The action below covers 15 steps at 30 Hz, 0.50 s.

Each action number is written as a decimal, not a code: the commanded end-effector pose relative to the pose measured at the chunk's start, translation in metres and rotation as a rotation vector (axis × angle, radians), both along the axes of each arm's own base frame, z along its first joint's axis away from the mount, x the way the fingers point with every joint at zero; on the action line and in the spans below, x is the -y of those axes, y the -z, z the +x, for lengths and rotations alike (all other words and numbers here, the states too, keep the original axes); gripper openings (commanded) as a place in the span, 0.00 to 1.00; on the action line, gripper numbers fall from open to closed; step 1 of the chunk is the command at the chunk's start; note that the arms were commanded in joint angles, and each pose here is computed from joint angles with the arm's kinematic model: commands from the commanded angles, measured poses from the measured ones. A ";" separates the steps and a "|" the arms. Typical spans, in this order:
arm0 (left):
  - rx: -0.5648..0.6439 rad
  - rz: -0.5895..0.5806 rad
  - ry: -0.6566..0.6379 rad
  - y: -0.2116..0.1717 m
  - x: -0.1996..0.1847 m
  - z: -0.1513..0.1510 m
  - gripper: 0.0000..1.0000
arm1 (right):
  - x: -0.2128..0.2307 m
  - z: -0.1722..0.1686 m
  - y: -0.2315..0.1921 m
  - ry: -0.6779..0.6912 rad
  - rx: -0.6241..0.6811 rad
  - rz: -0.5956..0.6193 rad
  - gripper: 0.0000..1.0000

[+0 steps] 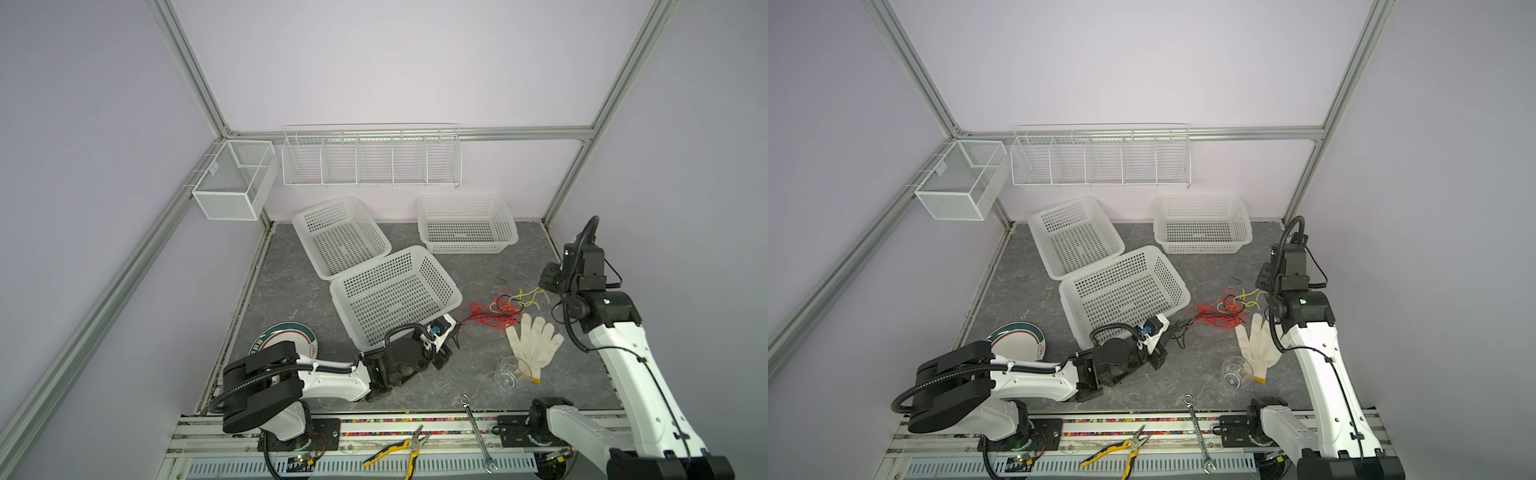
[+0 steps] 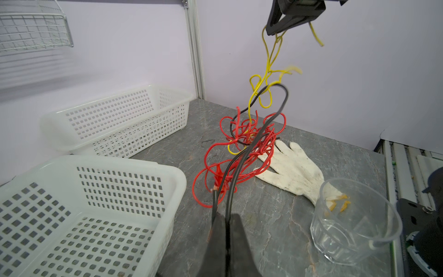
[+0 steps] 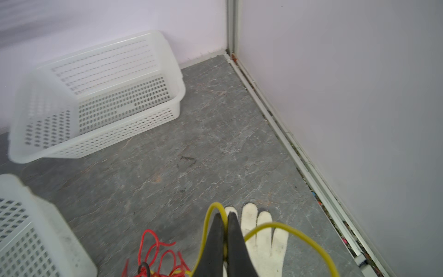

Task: Untangle the cables
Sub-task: 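Pull the yellow cable upward with the right gripper while the left holds the tangle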

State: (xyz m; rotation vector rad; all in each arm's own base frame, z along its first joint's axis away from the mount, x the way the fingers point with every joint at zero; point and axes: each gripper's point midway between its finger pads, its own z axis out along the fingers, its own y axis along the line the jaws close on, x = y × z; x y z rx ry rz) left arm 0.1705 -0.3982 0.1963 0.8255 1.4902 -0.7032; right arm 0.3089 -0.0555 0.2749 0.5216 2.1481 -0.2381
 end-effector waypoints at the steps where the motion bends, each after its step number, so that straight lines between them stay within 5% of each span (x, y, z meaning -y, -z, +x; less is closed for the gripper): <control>1: -0.012 0.024 -0.056 0.008 -0.021 0.003 0.00 | 0.023 0.002 0.004 0.088 -0.012 -0.039 0.06; 7: -0.034 0.026 -0.082 0.012 -0.036 0.002 0.00 | 0.016 0.010 0.006 0.056 0.019 0.002 0.06; 15: -0.017 0.023 -0.141 0.008 -0.062 0.005 0.00 | 0.058 -0.004 0.005 0.203 -0.035 -0.083 0.06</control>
